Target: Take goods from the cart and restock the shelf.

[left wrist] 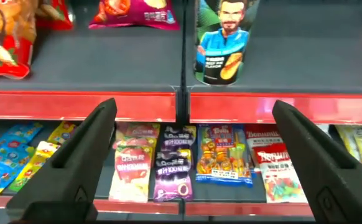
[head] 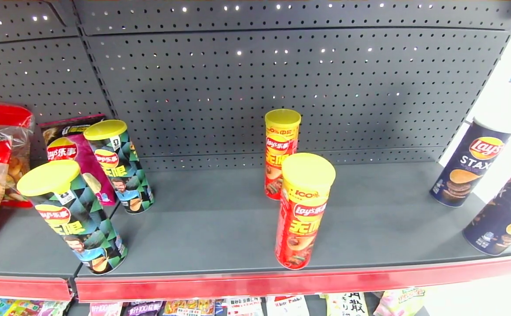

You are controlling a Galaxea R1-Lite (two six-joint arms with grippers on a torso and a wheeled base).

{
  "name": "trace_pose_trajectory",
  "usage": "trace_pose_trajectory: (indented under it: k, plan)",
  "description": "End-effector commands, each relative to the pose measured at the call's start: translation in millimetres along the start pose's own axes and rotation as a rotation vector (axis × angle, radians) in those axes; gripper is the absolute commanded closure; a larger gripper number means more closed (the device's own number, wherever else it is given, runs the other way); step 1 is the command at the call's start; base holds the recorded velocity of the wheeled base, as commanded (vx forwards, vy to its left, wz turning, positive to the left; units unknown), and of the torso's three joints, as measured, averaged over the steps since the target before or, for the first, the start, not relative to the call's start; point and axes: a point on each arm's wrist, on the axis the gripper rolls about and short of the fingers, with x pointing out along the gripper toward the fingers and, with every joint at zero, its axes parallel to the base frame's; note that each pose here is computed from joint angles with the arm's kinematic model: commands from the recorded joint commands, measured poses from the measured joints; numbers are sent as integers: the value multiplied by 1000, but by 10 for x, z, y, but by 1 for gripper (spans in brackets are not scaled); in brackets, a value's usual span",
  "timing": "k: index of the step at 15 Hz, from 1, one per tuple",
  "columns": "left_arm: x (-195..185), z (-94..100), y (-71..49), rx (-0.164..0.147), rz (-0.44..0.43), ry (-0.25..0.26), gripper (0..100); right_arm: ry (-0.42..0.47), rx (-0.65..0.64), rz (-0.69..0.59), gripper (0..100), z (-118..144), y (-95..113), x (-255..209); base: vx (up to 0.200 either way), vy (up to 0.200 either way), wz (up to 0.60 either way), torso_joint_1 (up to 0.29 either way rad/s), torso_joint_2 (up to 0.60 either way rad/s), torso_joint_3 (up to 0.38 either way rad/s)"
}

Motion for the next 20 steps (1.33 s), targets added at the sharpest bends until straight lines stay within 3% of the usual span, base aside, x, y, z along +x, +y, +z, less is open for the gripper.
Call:
trace_pose_trajectory:
  k: [1,5,12,20]
  plan:
    - [2,1,4,-1,18,2,0,146,31,64,0,-16,-67,393,0,0,0,0,0,0]
    - [2,1,5,-2,22,2,0,233,43,110,0,7,-107,805,0,0,0,0,0,0]
    - [2,1,5,-2,25,2,0,393,13,99,0,-177,-21,1287,0,0,0,0,0,0]
    - [2,1,5,-1,25,2,0,475,19,103,0,-306,-28,1465,0,0,0,0,0,0]
